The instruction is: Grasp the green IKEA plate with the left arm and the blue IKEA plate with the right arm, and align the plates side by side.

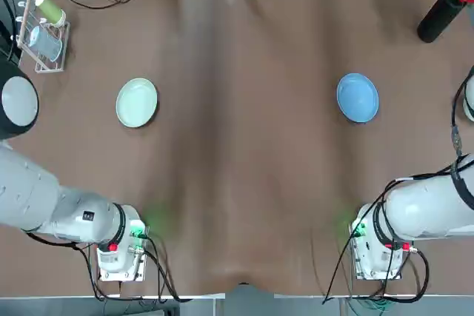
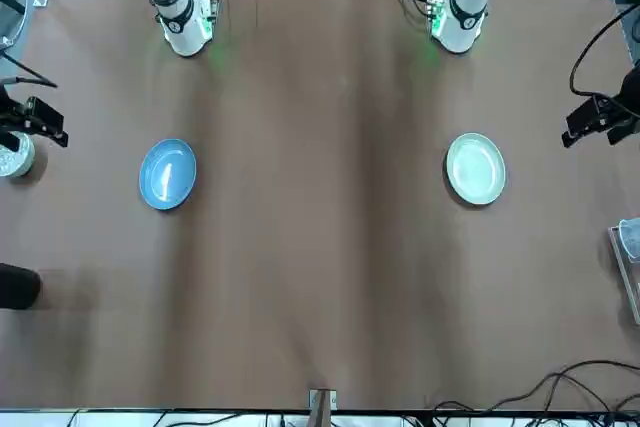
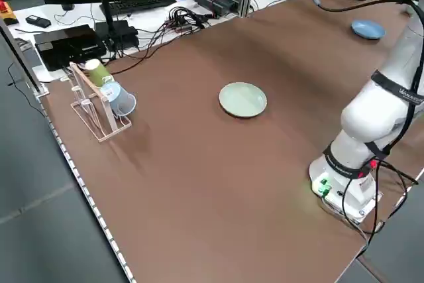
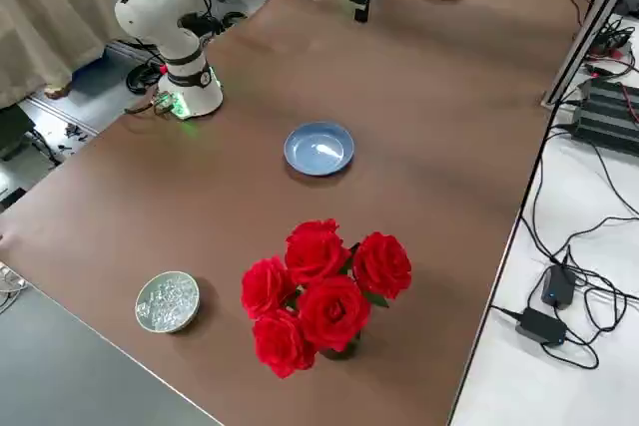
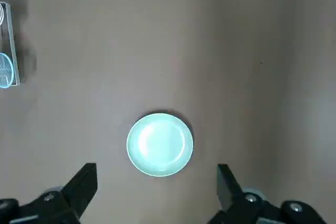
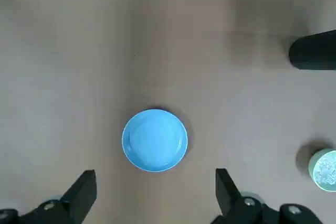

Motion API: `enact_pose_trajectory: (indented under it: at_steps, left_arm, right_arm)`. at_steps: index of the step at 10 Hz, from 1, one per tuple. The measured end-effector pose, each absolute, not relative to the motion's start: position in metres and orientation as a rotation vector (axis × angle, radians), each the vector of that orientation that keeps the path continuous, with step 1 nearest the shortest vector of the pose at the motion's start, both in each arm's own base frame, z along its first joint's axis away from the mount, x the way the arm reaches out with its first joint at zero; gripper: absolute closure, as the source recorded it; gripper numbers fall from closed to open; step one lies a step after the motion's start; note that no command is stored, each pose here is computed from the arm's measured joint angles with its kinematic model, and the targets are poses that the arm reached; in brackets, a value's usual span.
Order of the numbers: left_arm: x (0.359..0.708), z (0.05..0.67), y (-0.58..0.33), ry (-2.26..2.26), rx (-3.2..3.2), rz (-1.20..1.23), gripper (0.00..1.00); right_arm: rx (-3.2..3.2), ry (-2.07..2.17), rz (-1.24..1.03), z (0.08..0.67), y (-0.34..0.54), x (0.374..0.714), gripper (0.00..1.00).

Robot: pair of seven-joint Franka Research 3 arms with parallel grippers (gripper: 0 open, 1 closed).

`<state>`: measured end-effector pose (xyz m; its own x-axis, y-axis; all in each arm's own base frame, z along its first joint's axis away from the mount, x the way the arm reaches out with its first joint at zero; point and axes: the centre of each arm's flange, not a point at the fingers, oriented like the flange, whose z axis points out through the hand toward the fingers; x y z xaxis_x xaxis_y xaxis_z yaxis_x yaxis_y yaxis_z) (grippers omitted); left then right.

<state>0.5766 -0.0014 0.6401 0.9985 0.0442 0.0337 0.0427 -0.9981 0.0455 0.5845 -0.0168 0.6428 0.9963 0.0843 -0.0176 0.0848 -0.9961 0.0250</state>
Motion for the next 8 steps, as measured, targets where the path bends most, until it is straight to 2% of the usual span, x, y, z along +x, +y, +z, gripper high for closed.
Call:
enact_pose_trajectory:
  at_steps: [2,4,8]
  left_arm:
    - [0.576,0.642,0.022,0.103,3.096,0.060,0.05]
    - [0.573,0.635,0.045,0.124,3.095,0.028,0.05]
    - [0.563,0.581,0.060,0.036,3.083,-0.089,0.04]
  right_arm:
    - [3.163,0.157,-0.025,0.641,-0.036,0.585,0.00]
    - [3.194,0.155,-0.029,0.636,-0.062,0.585,0.00]
    - [3.305,0.105,-0.075,0.605,-0.127,0.580,0.03]
